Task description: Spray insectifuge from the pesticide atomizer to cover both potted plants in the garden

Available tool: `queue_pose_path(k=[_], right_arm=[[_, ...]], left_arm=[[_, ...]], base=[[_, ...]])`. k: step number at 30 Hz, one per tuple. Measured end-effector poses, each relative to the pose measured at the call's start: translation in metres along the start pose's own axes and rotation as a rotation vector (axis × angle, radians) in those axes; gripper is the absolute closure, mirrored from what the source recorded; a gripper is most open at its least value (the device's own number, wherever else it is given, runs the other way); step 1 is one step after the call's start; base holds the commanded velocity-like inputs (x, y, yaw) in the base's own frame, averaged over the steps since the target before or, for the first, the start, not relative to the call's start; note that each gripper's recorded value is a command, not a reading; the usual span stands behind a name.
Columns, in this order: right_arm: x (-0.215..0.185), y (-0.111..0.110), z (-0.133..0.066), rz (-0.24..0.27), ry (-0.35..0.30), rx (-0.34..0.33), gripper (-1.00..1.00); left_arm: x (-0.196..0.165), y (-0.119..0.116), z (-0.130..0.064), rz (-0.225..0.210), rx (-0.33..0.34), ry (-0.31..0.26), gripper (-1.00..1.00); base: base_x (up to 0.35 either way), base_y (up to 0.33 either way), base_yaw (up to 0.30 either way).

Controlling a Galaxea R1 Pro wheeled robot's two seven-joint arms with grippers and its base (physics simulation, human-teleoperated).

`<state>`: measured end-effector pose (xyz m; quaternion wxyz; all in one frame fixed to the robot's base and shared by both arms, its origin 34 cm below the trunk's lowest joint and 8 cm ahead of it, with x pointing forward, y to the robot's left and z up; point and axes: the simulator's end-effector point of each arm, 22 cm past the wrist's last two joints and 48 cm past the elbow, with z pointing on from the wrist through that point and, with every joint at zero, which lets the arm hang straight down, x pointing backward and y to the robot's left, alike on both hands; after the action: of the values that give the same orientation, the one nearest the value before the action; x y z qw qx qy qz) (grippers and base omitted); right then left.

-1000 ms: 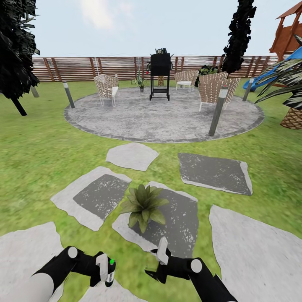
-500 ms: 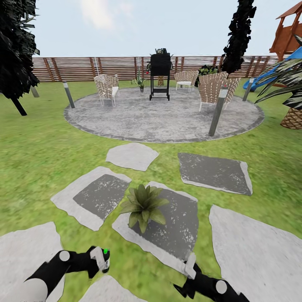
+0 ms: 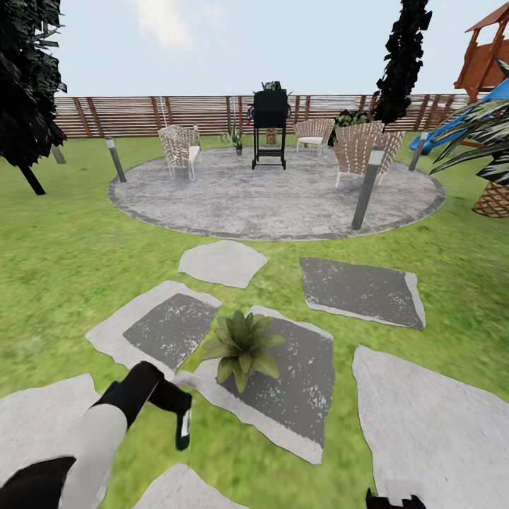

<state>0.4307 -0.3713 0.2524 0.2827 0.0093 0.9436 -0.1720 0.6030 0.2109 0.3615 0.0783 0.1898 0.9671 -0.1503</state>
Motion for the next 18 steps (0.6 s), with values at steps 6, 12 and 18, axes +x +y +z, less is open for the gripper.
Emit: queue_pose_path(k=[6,12,18], right_arm=[[0.002,-0.001,0.0,0.002,0.004,0.001,-1.0],[0.004,-0.004,0.0,-0.003,0.008,0.007,-1.0],[0.004,-0.004,0.0,-0.002,0.008,0.008,-1.0]], left_arm=[[-0.001,-0.001,-0.003,-0.011,0.006,0.013,1.0],[0.009,-0.011,-0.016,-0.068,0.048,0.126,1.0],[0.009,-0.011,-0.016,-0.066,0.046,0.124,1.0]], base=[[0.0,0.0,0.0],[0.0,0.0,0.0],[0.003,-0.014,0.0]])
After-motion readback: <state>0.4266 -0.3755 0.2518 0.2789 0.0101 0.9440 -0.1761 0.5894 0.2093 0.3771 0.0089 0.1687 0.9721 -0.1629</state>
